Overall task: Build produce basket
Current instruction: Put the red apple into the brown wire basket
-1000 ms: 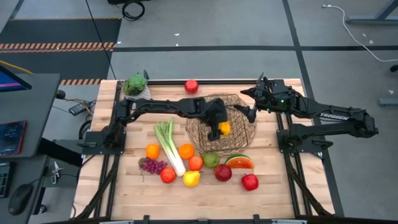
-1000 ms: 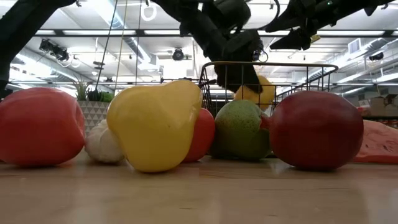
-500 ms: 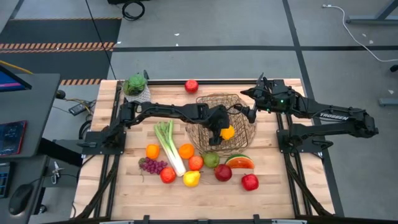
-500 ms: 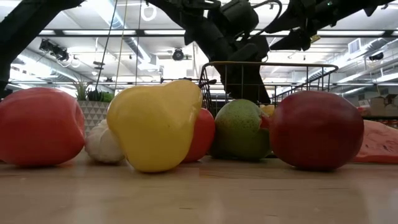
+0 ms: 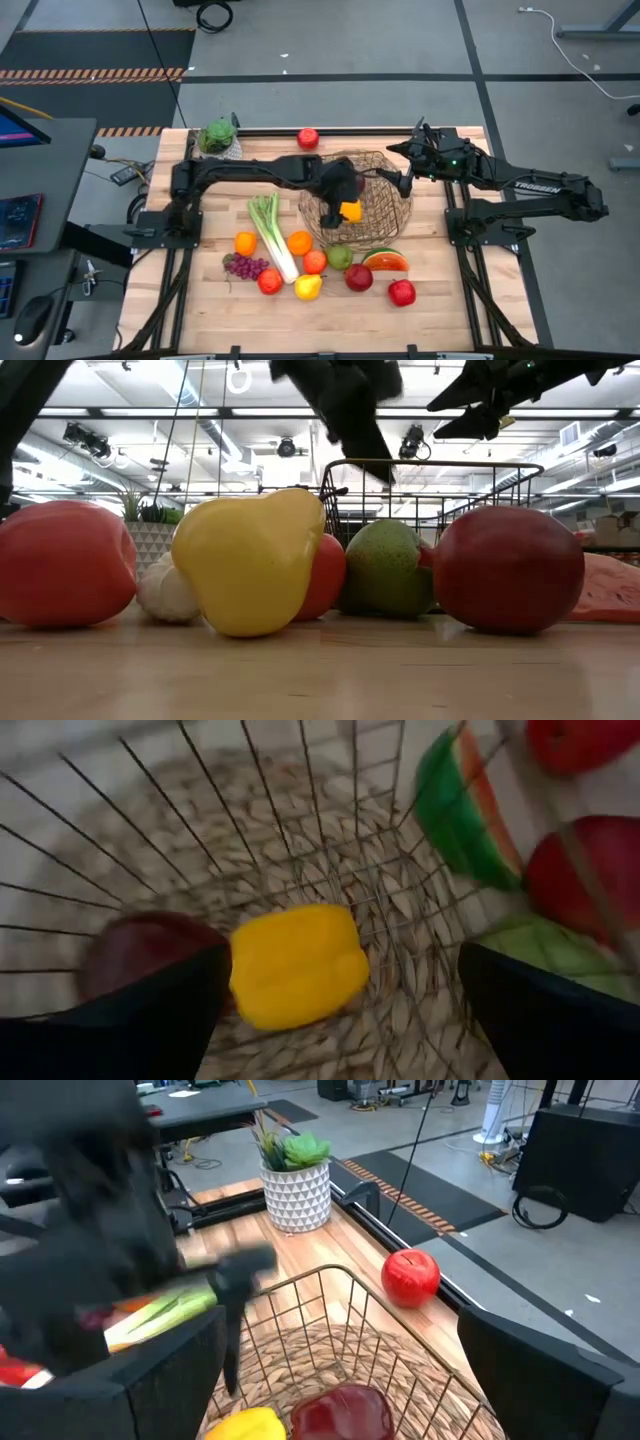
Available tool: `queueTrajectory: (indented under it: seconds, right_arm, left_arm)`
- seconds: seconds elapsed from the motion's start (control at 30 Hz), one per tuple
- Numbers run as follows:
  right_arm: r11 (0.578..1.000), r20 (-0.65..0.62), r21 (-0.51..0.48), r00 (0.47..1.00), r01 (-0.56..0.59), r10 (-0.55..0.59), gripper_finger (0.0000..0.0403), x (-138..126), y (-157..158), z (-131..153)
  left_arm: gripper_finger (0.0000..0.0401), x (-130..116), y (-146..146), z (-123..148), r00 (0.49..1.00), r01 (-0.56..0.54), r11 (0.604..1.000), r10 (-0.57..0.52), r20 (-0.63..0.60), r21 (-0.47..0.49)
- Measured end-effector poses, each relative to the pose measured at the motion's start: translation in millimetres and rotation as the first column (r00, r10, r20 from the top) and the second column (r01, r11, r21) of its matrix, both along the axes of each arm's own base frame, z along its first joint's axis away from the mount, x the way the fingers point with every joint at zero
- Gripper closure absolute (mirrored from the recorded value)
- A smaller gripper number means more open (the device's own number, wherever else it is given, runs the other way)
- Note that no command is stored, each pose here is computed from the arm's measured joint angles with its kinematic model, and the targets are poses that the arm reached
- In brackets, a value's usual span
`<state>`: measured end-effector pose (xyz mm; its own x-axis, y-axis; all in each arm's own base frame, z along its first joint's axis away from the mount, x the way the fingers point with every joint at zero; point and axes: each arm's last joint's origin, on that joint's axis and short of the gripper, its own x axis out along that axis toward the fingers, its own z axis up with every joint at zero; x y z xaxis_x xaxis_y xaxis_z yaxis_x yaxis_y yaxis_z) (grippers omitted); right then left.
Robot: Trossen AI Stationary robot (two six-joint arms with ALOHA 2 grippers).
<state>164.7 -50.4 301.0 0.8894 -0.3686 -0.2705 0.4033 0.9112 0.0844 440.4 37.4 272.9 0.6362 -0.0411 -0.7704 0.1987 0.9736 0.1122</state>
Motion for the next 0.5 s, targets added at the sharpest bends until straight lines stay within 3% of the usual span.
queueTrajectory:
  seconds: [0.13,0.3,0.5]
  right_arm:
    - [1.000,-0.002,-0.006,1.000,-0.002,0.002,0.0003,0.0,0.0,0.0]
    - [1.000,-0.012,-0.003,1.000,-0.002,0.002,0.0003,-0.2,0.1,-0.9]
    - [1.000,0.000,0.006,1.000,0.001,-0.001,0.0003,0.0,0.1,-0.2]
  left_arm:
    - [0.0005,-17.2,2.6,31.3,0.998,-0.025,0.998,0.021,0.062,0.066]
    - [0.0005,-45.9,19.8,53.6,0.981,-0.160,0.968,0.133,0.144,0.192]
    - [0.0005,-70.9,59.8,51.5,0.941,-0.322,0.933,0.296,0.165,0.159]
